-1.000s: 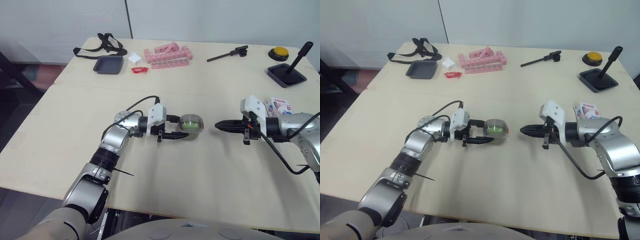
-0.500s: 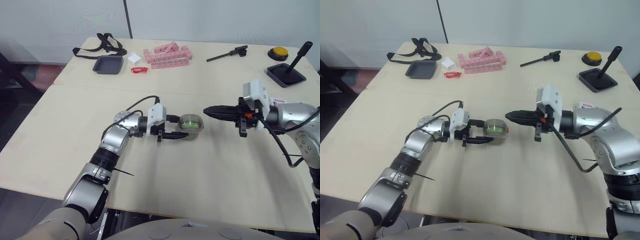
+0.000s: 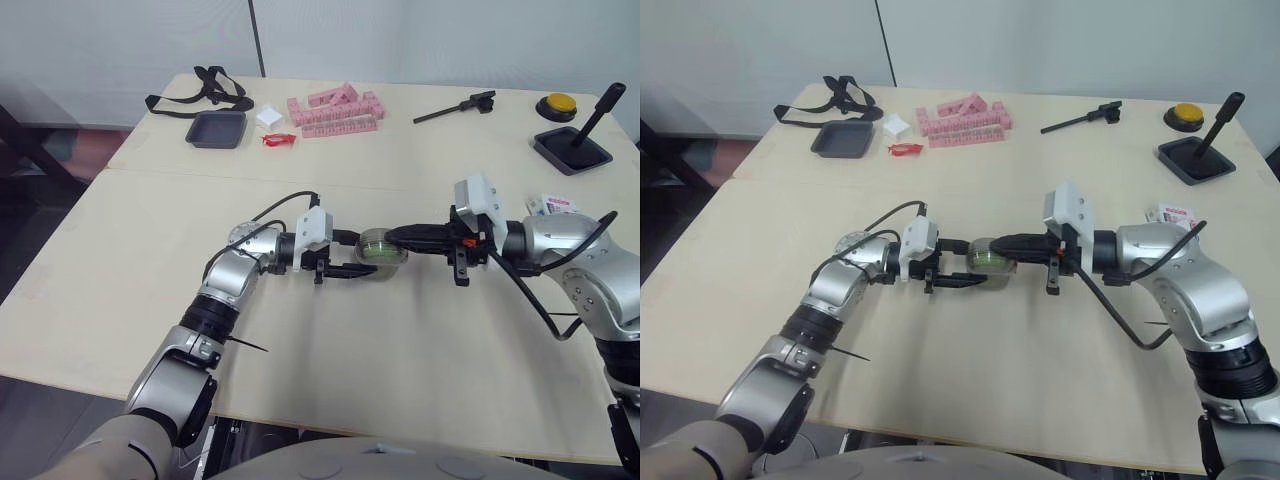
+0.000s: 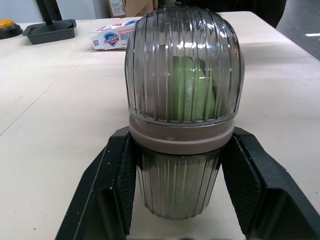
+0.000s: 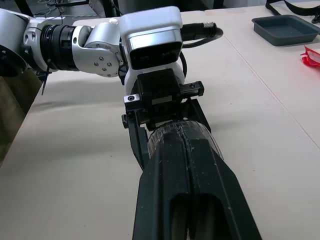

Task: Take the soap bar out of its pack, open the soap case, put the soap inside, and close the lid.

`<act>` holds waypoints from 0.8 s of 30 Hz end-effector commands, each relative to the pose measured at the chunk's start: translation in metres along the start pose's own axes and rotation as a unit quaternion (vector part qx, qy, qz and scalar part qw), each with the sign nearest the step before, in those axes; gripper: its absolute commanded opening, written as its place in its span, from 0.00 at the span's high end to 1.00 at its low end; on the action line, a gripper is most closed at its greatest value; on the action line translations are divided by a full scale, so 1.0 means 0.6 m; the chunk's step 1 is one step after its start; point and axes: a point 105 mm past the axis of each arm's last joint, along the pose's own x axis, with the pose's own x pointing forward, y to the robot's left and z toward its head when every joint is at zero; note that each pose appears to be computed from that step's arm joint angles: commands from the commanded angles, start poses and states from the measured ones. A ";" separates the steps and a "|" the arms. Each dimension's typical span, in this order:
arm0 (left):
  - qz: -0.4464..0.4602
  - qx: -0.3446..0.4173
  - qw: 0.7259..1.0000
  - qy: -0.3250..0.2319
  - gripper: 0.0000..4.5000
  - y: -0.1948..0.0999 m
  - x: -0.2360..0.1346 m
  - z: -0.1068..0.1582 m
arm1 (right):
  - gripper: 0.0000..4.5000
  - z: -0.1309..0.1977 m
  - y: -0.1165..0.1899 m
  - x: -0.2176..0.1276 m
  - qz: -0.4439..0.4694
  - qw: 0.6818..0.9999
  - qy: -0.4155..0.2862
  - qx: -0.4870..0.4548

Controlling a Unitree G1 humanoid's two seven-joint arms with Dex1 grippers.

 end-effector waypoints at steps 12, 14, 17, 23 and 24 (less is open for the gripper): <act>0.006 0.010 1.000 -0.001 0.57 0.004 -0.006 0.007 | 0.99 -0.021 -0.019 0.010 -0.018 1.000 0.018 -0.007; 0.007 0.010 1.000 -0.002 0.57 0.005 -0.006 0.008 | 0.99 -0.025 -0.018 0.017 -0.014 1.000 0.019 -0.005; 0.008 0.010 1.000 -0.002 0.57 0.005 -0.007 0.008 | 0.99 -0.027 -0.015 0.023 -0.009 1.000 0.021 -0.005; 0.010 0.010 1.000 -0.002 0.57 0.005 -0.007 0.009 | 0.99 -0.047 -0.012 0.028 -0.001 0.999 0.038 -0.004; 0.010 0.010 1.000 -0.002 0.57 0.005 -0.007 0.009 | 0.99 -0.049 -0.012 0.029 0.000 0.999 0.039 -0.003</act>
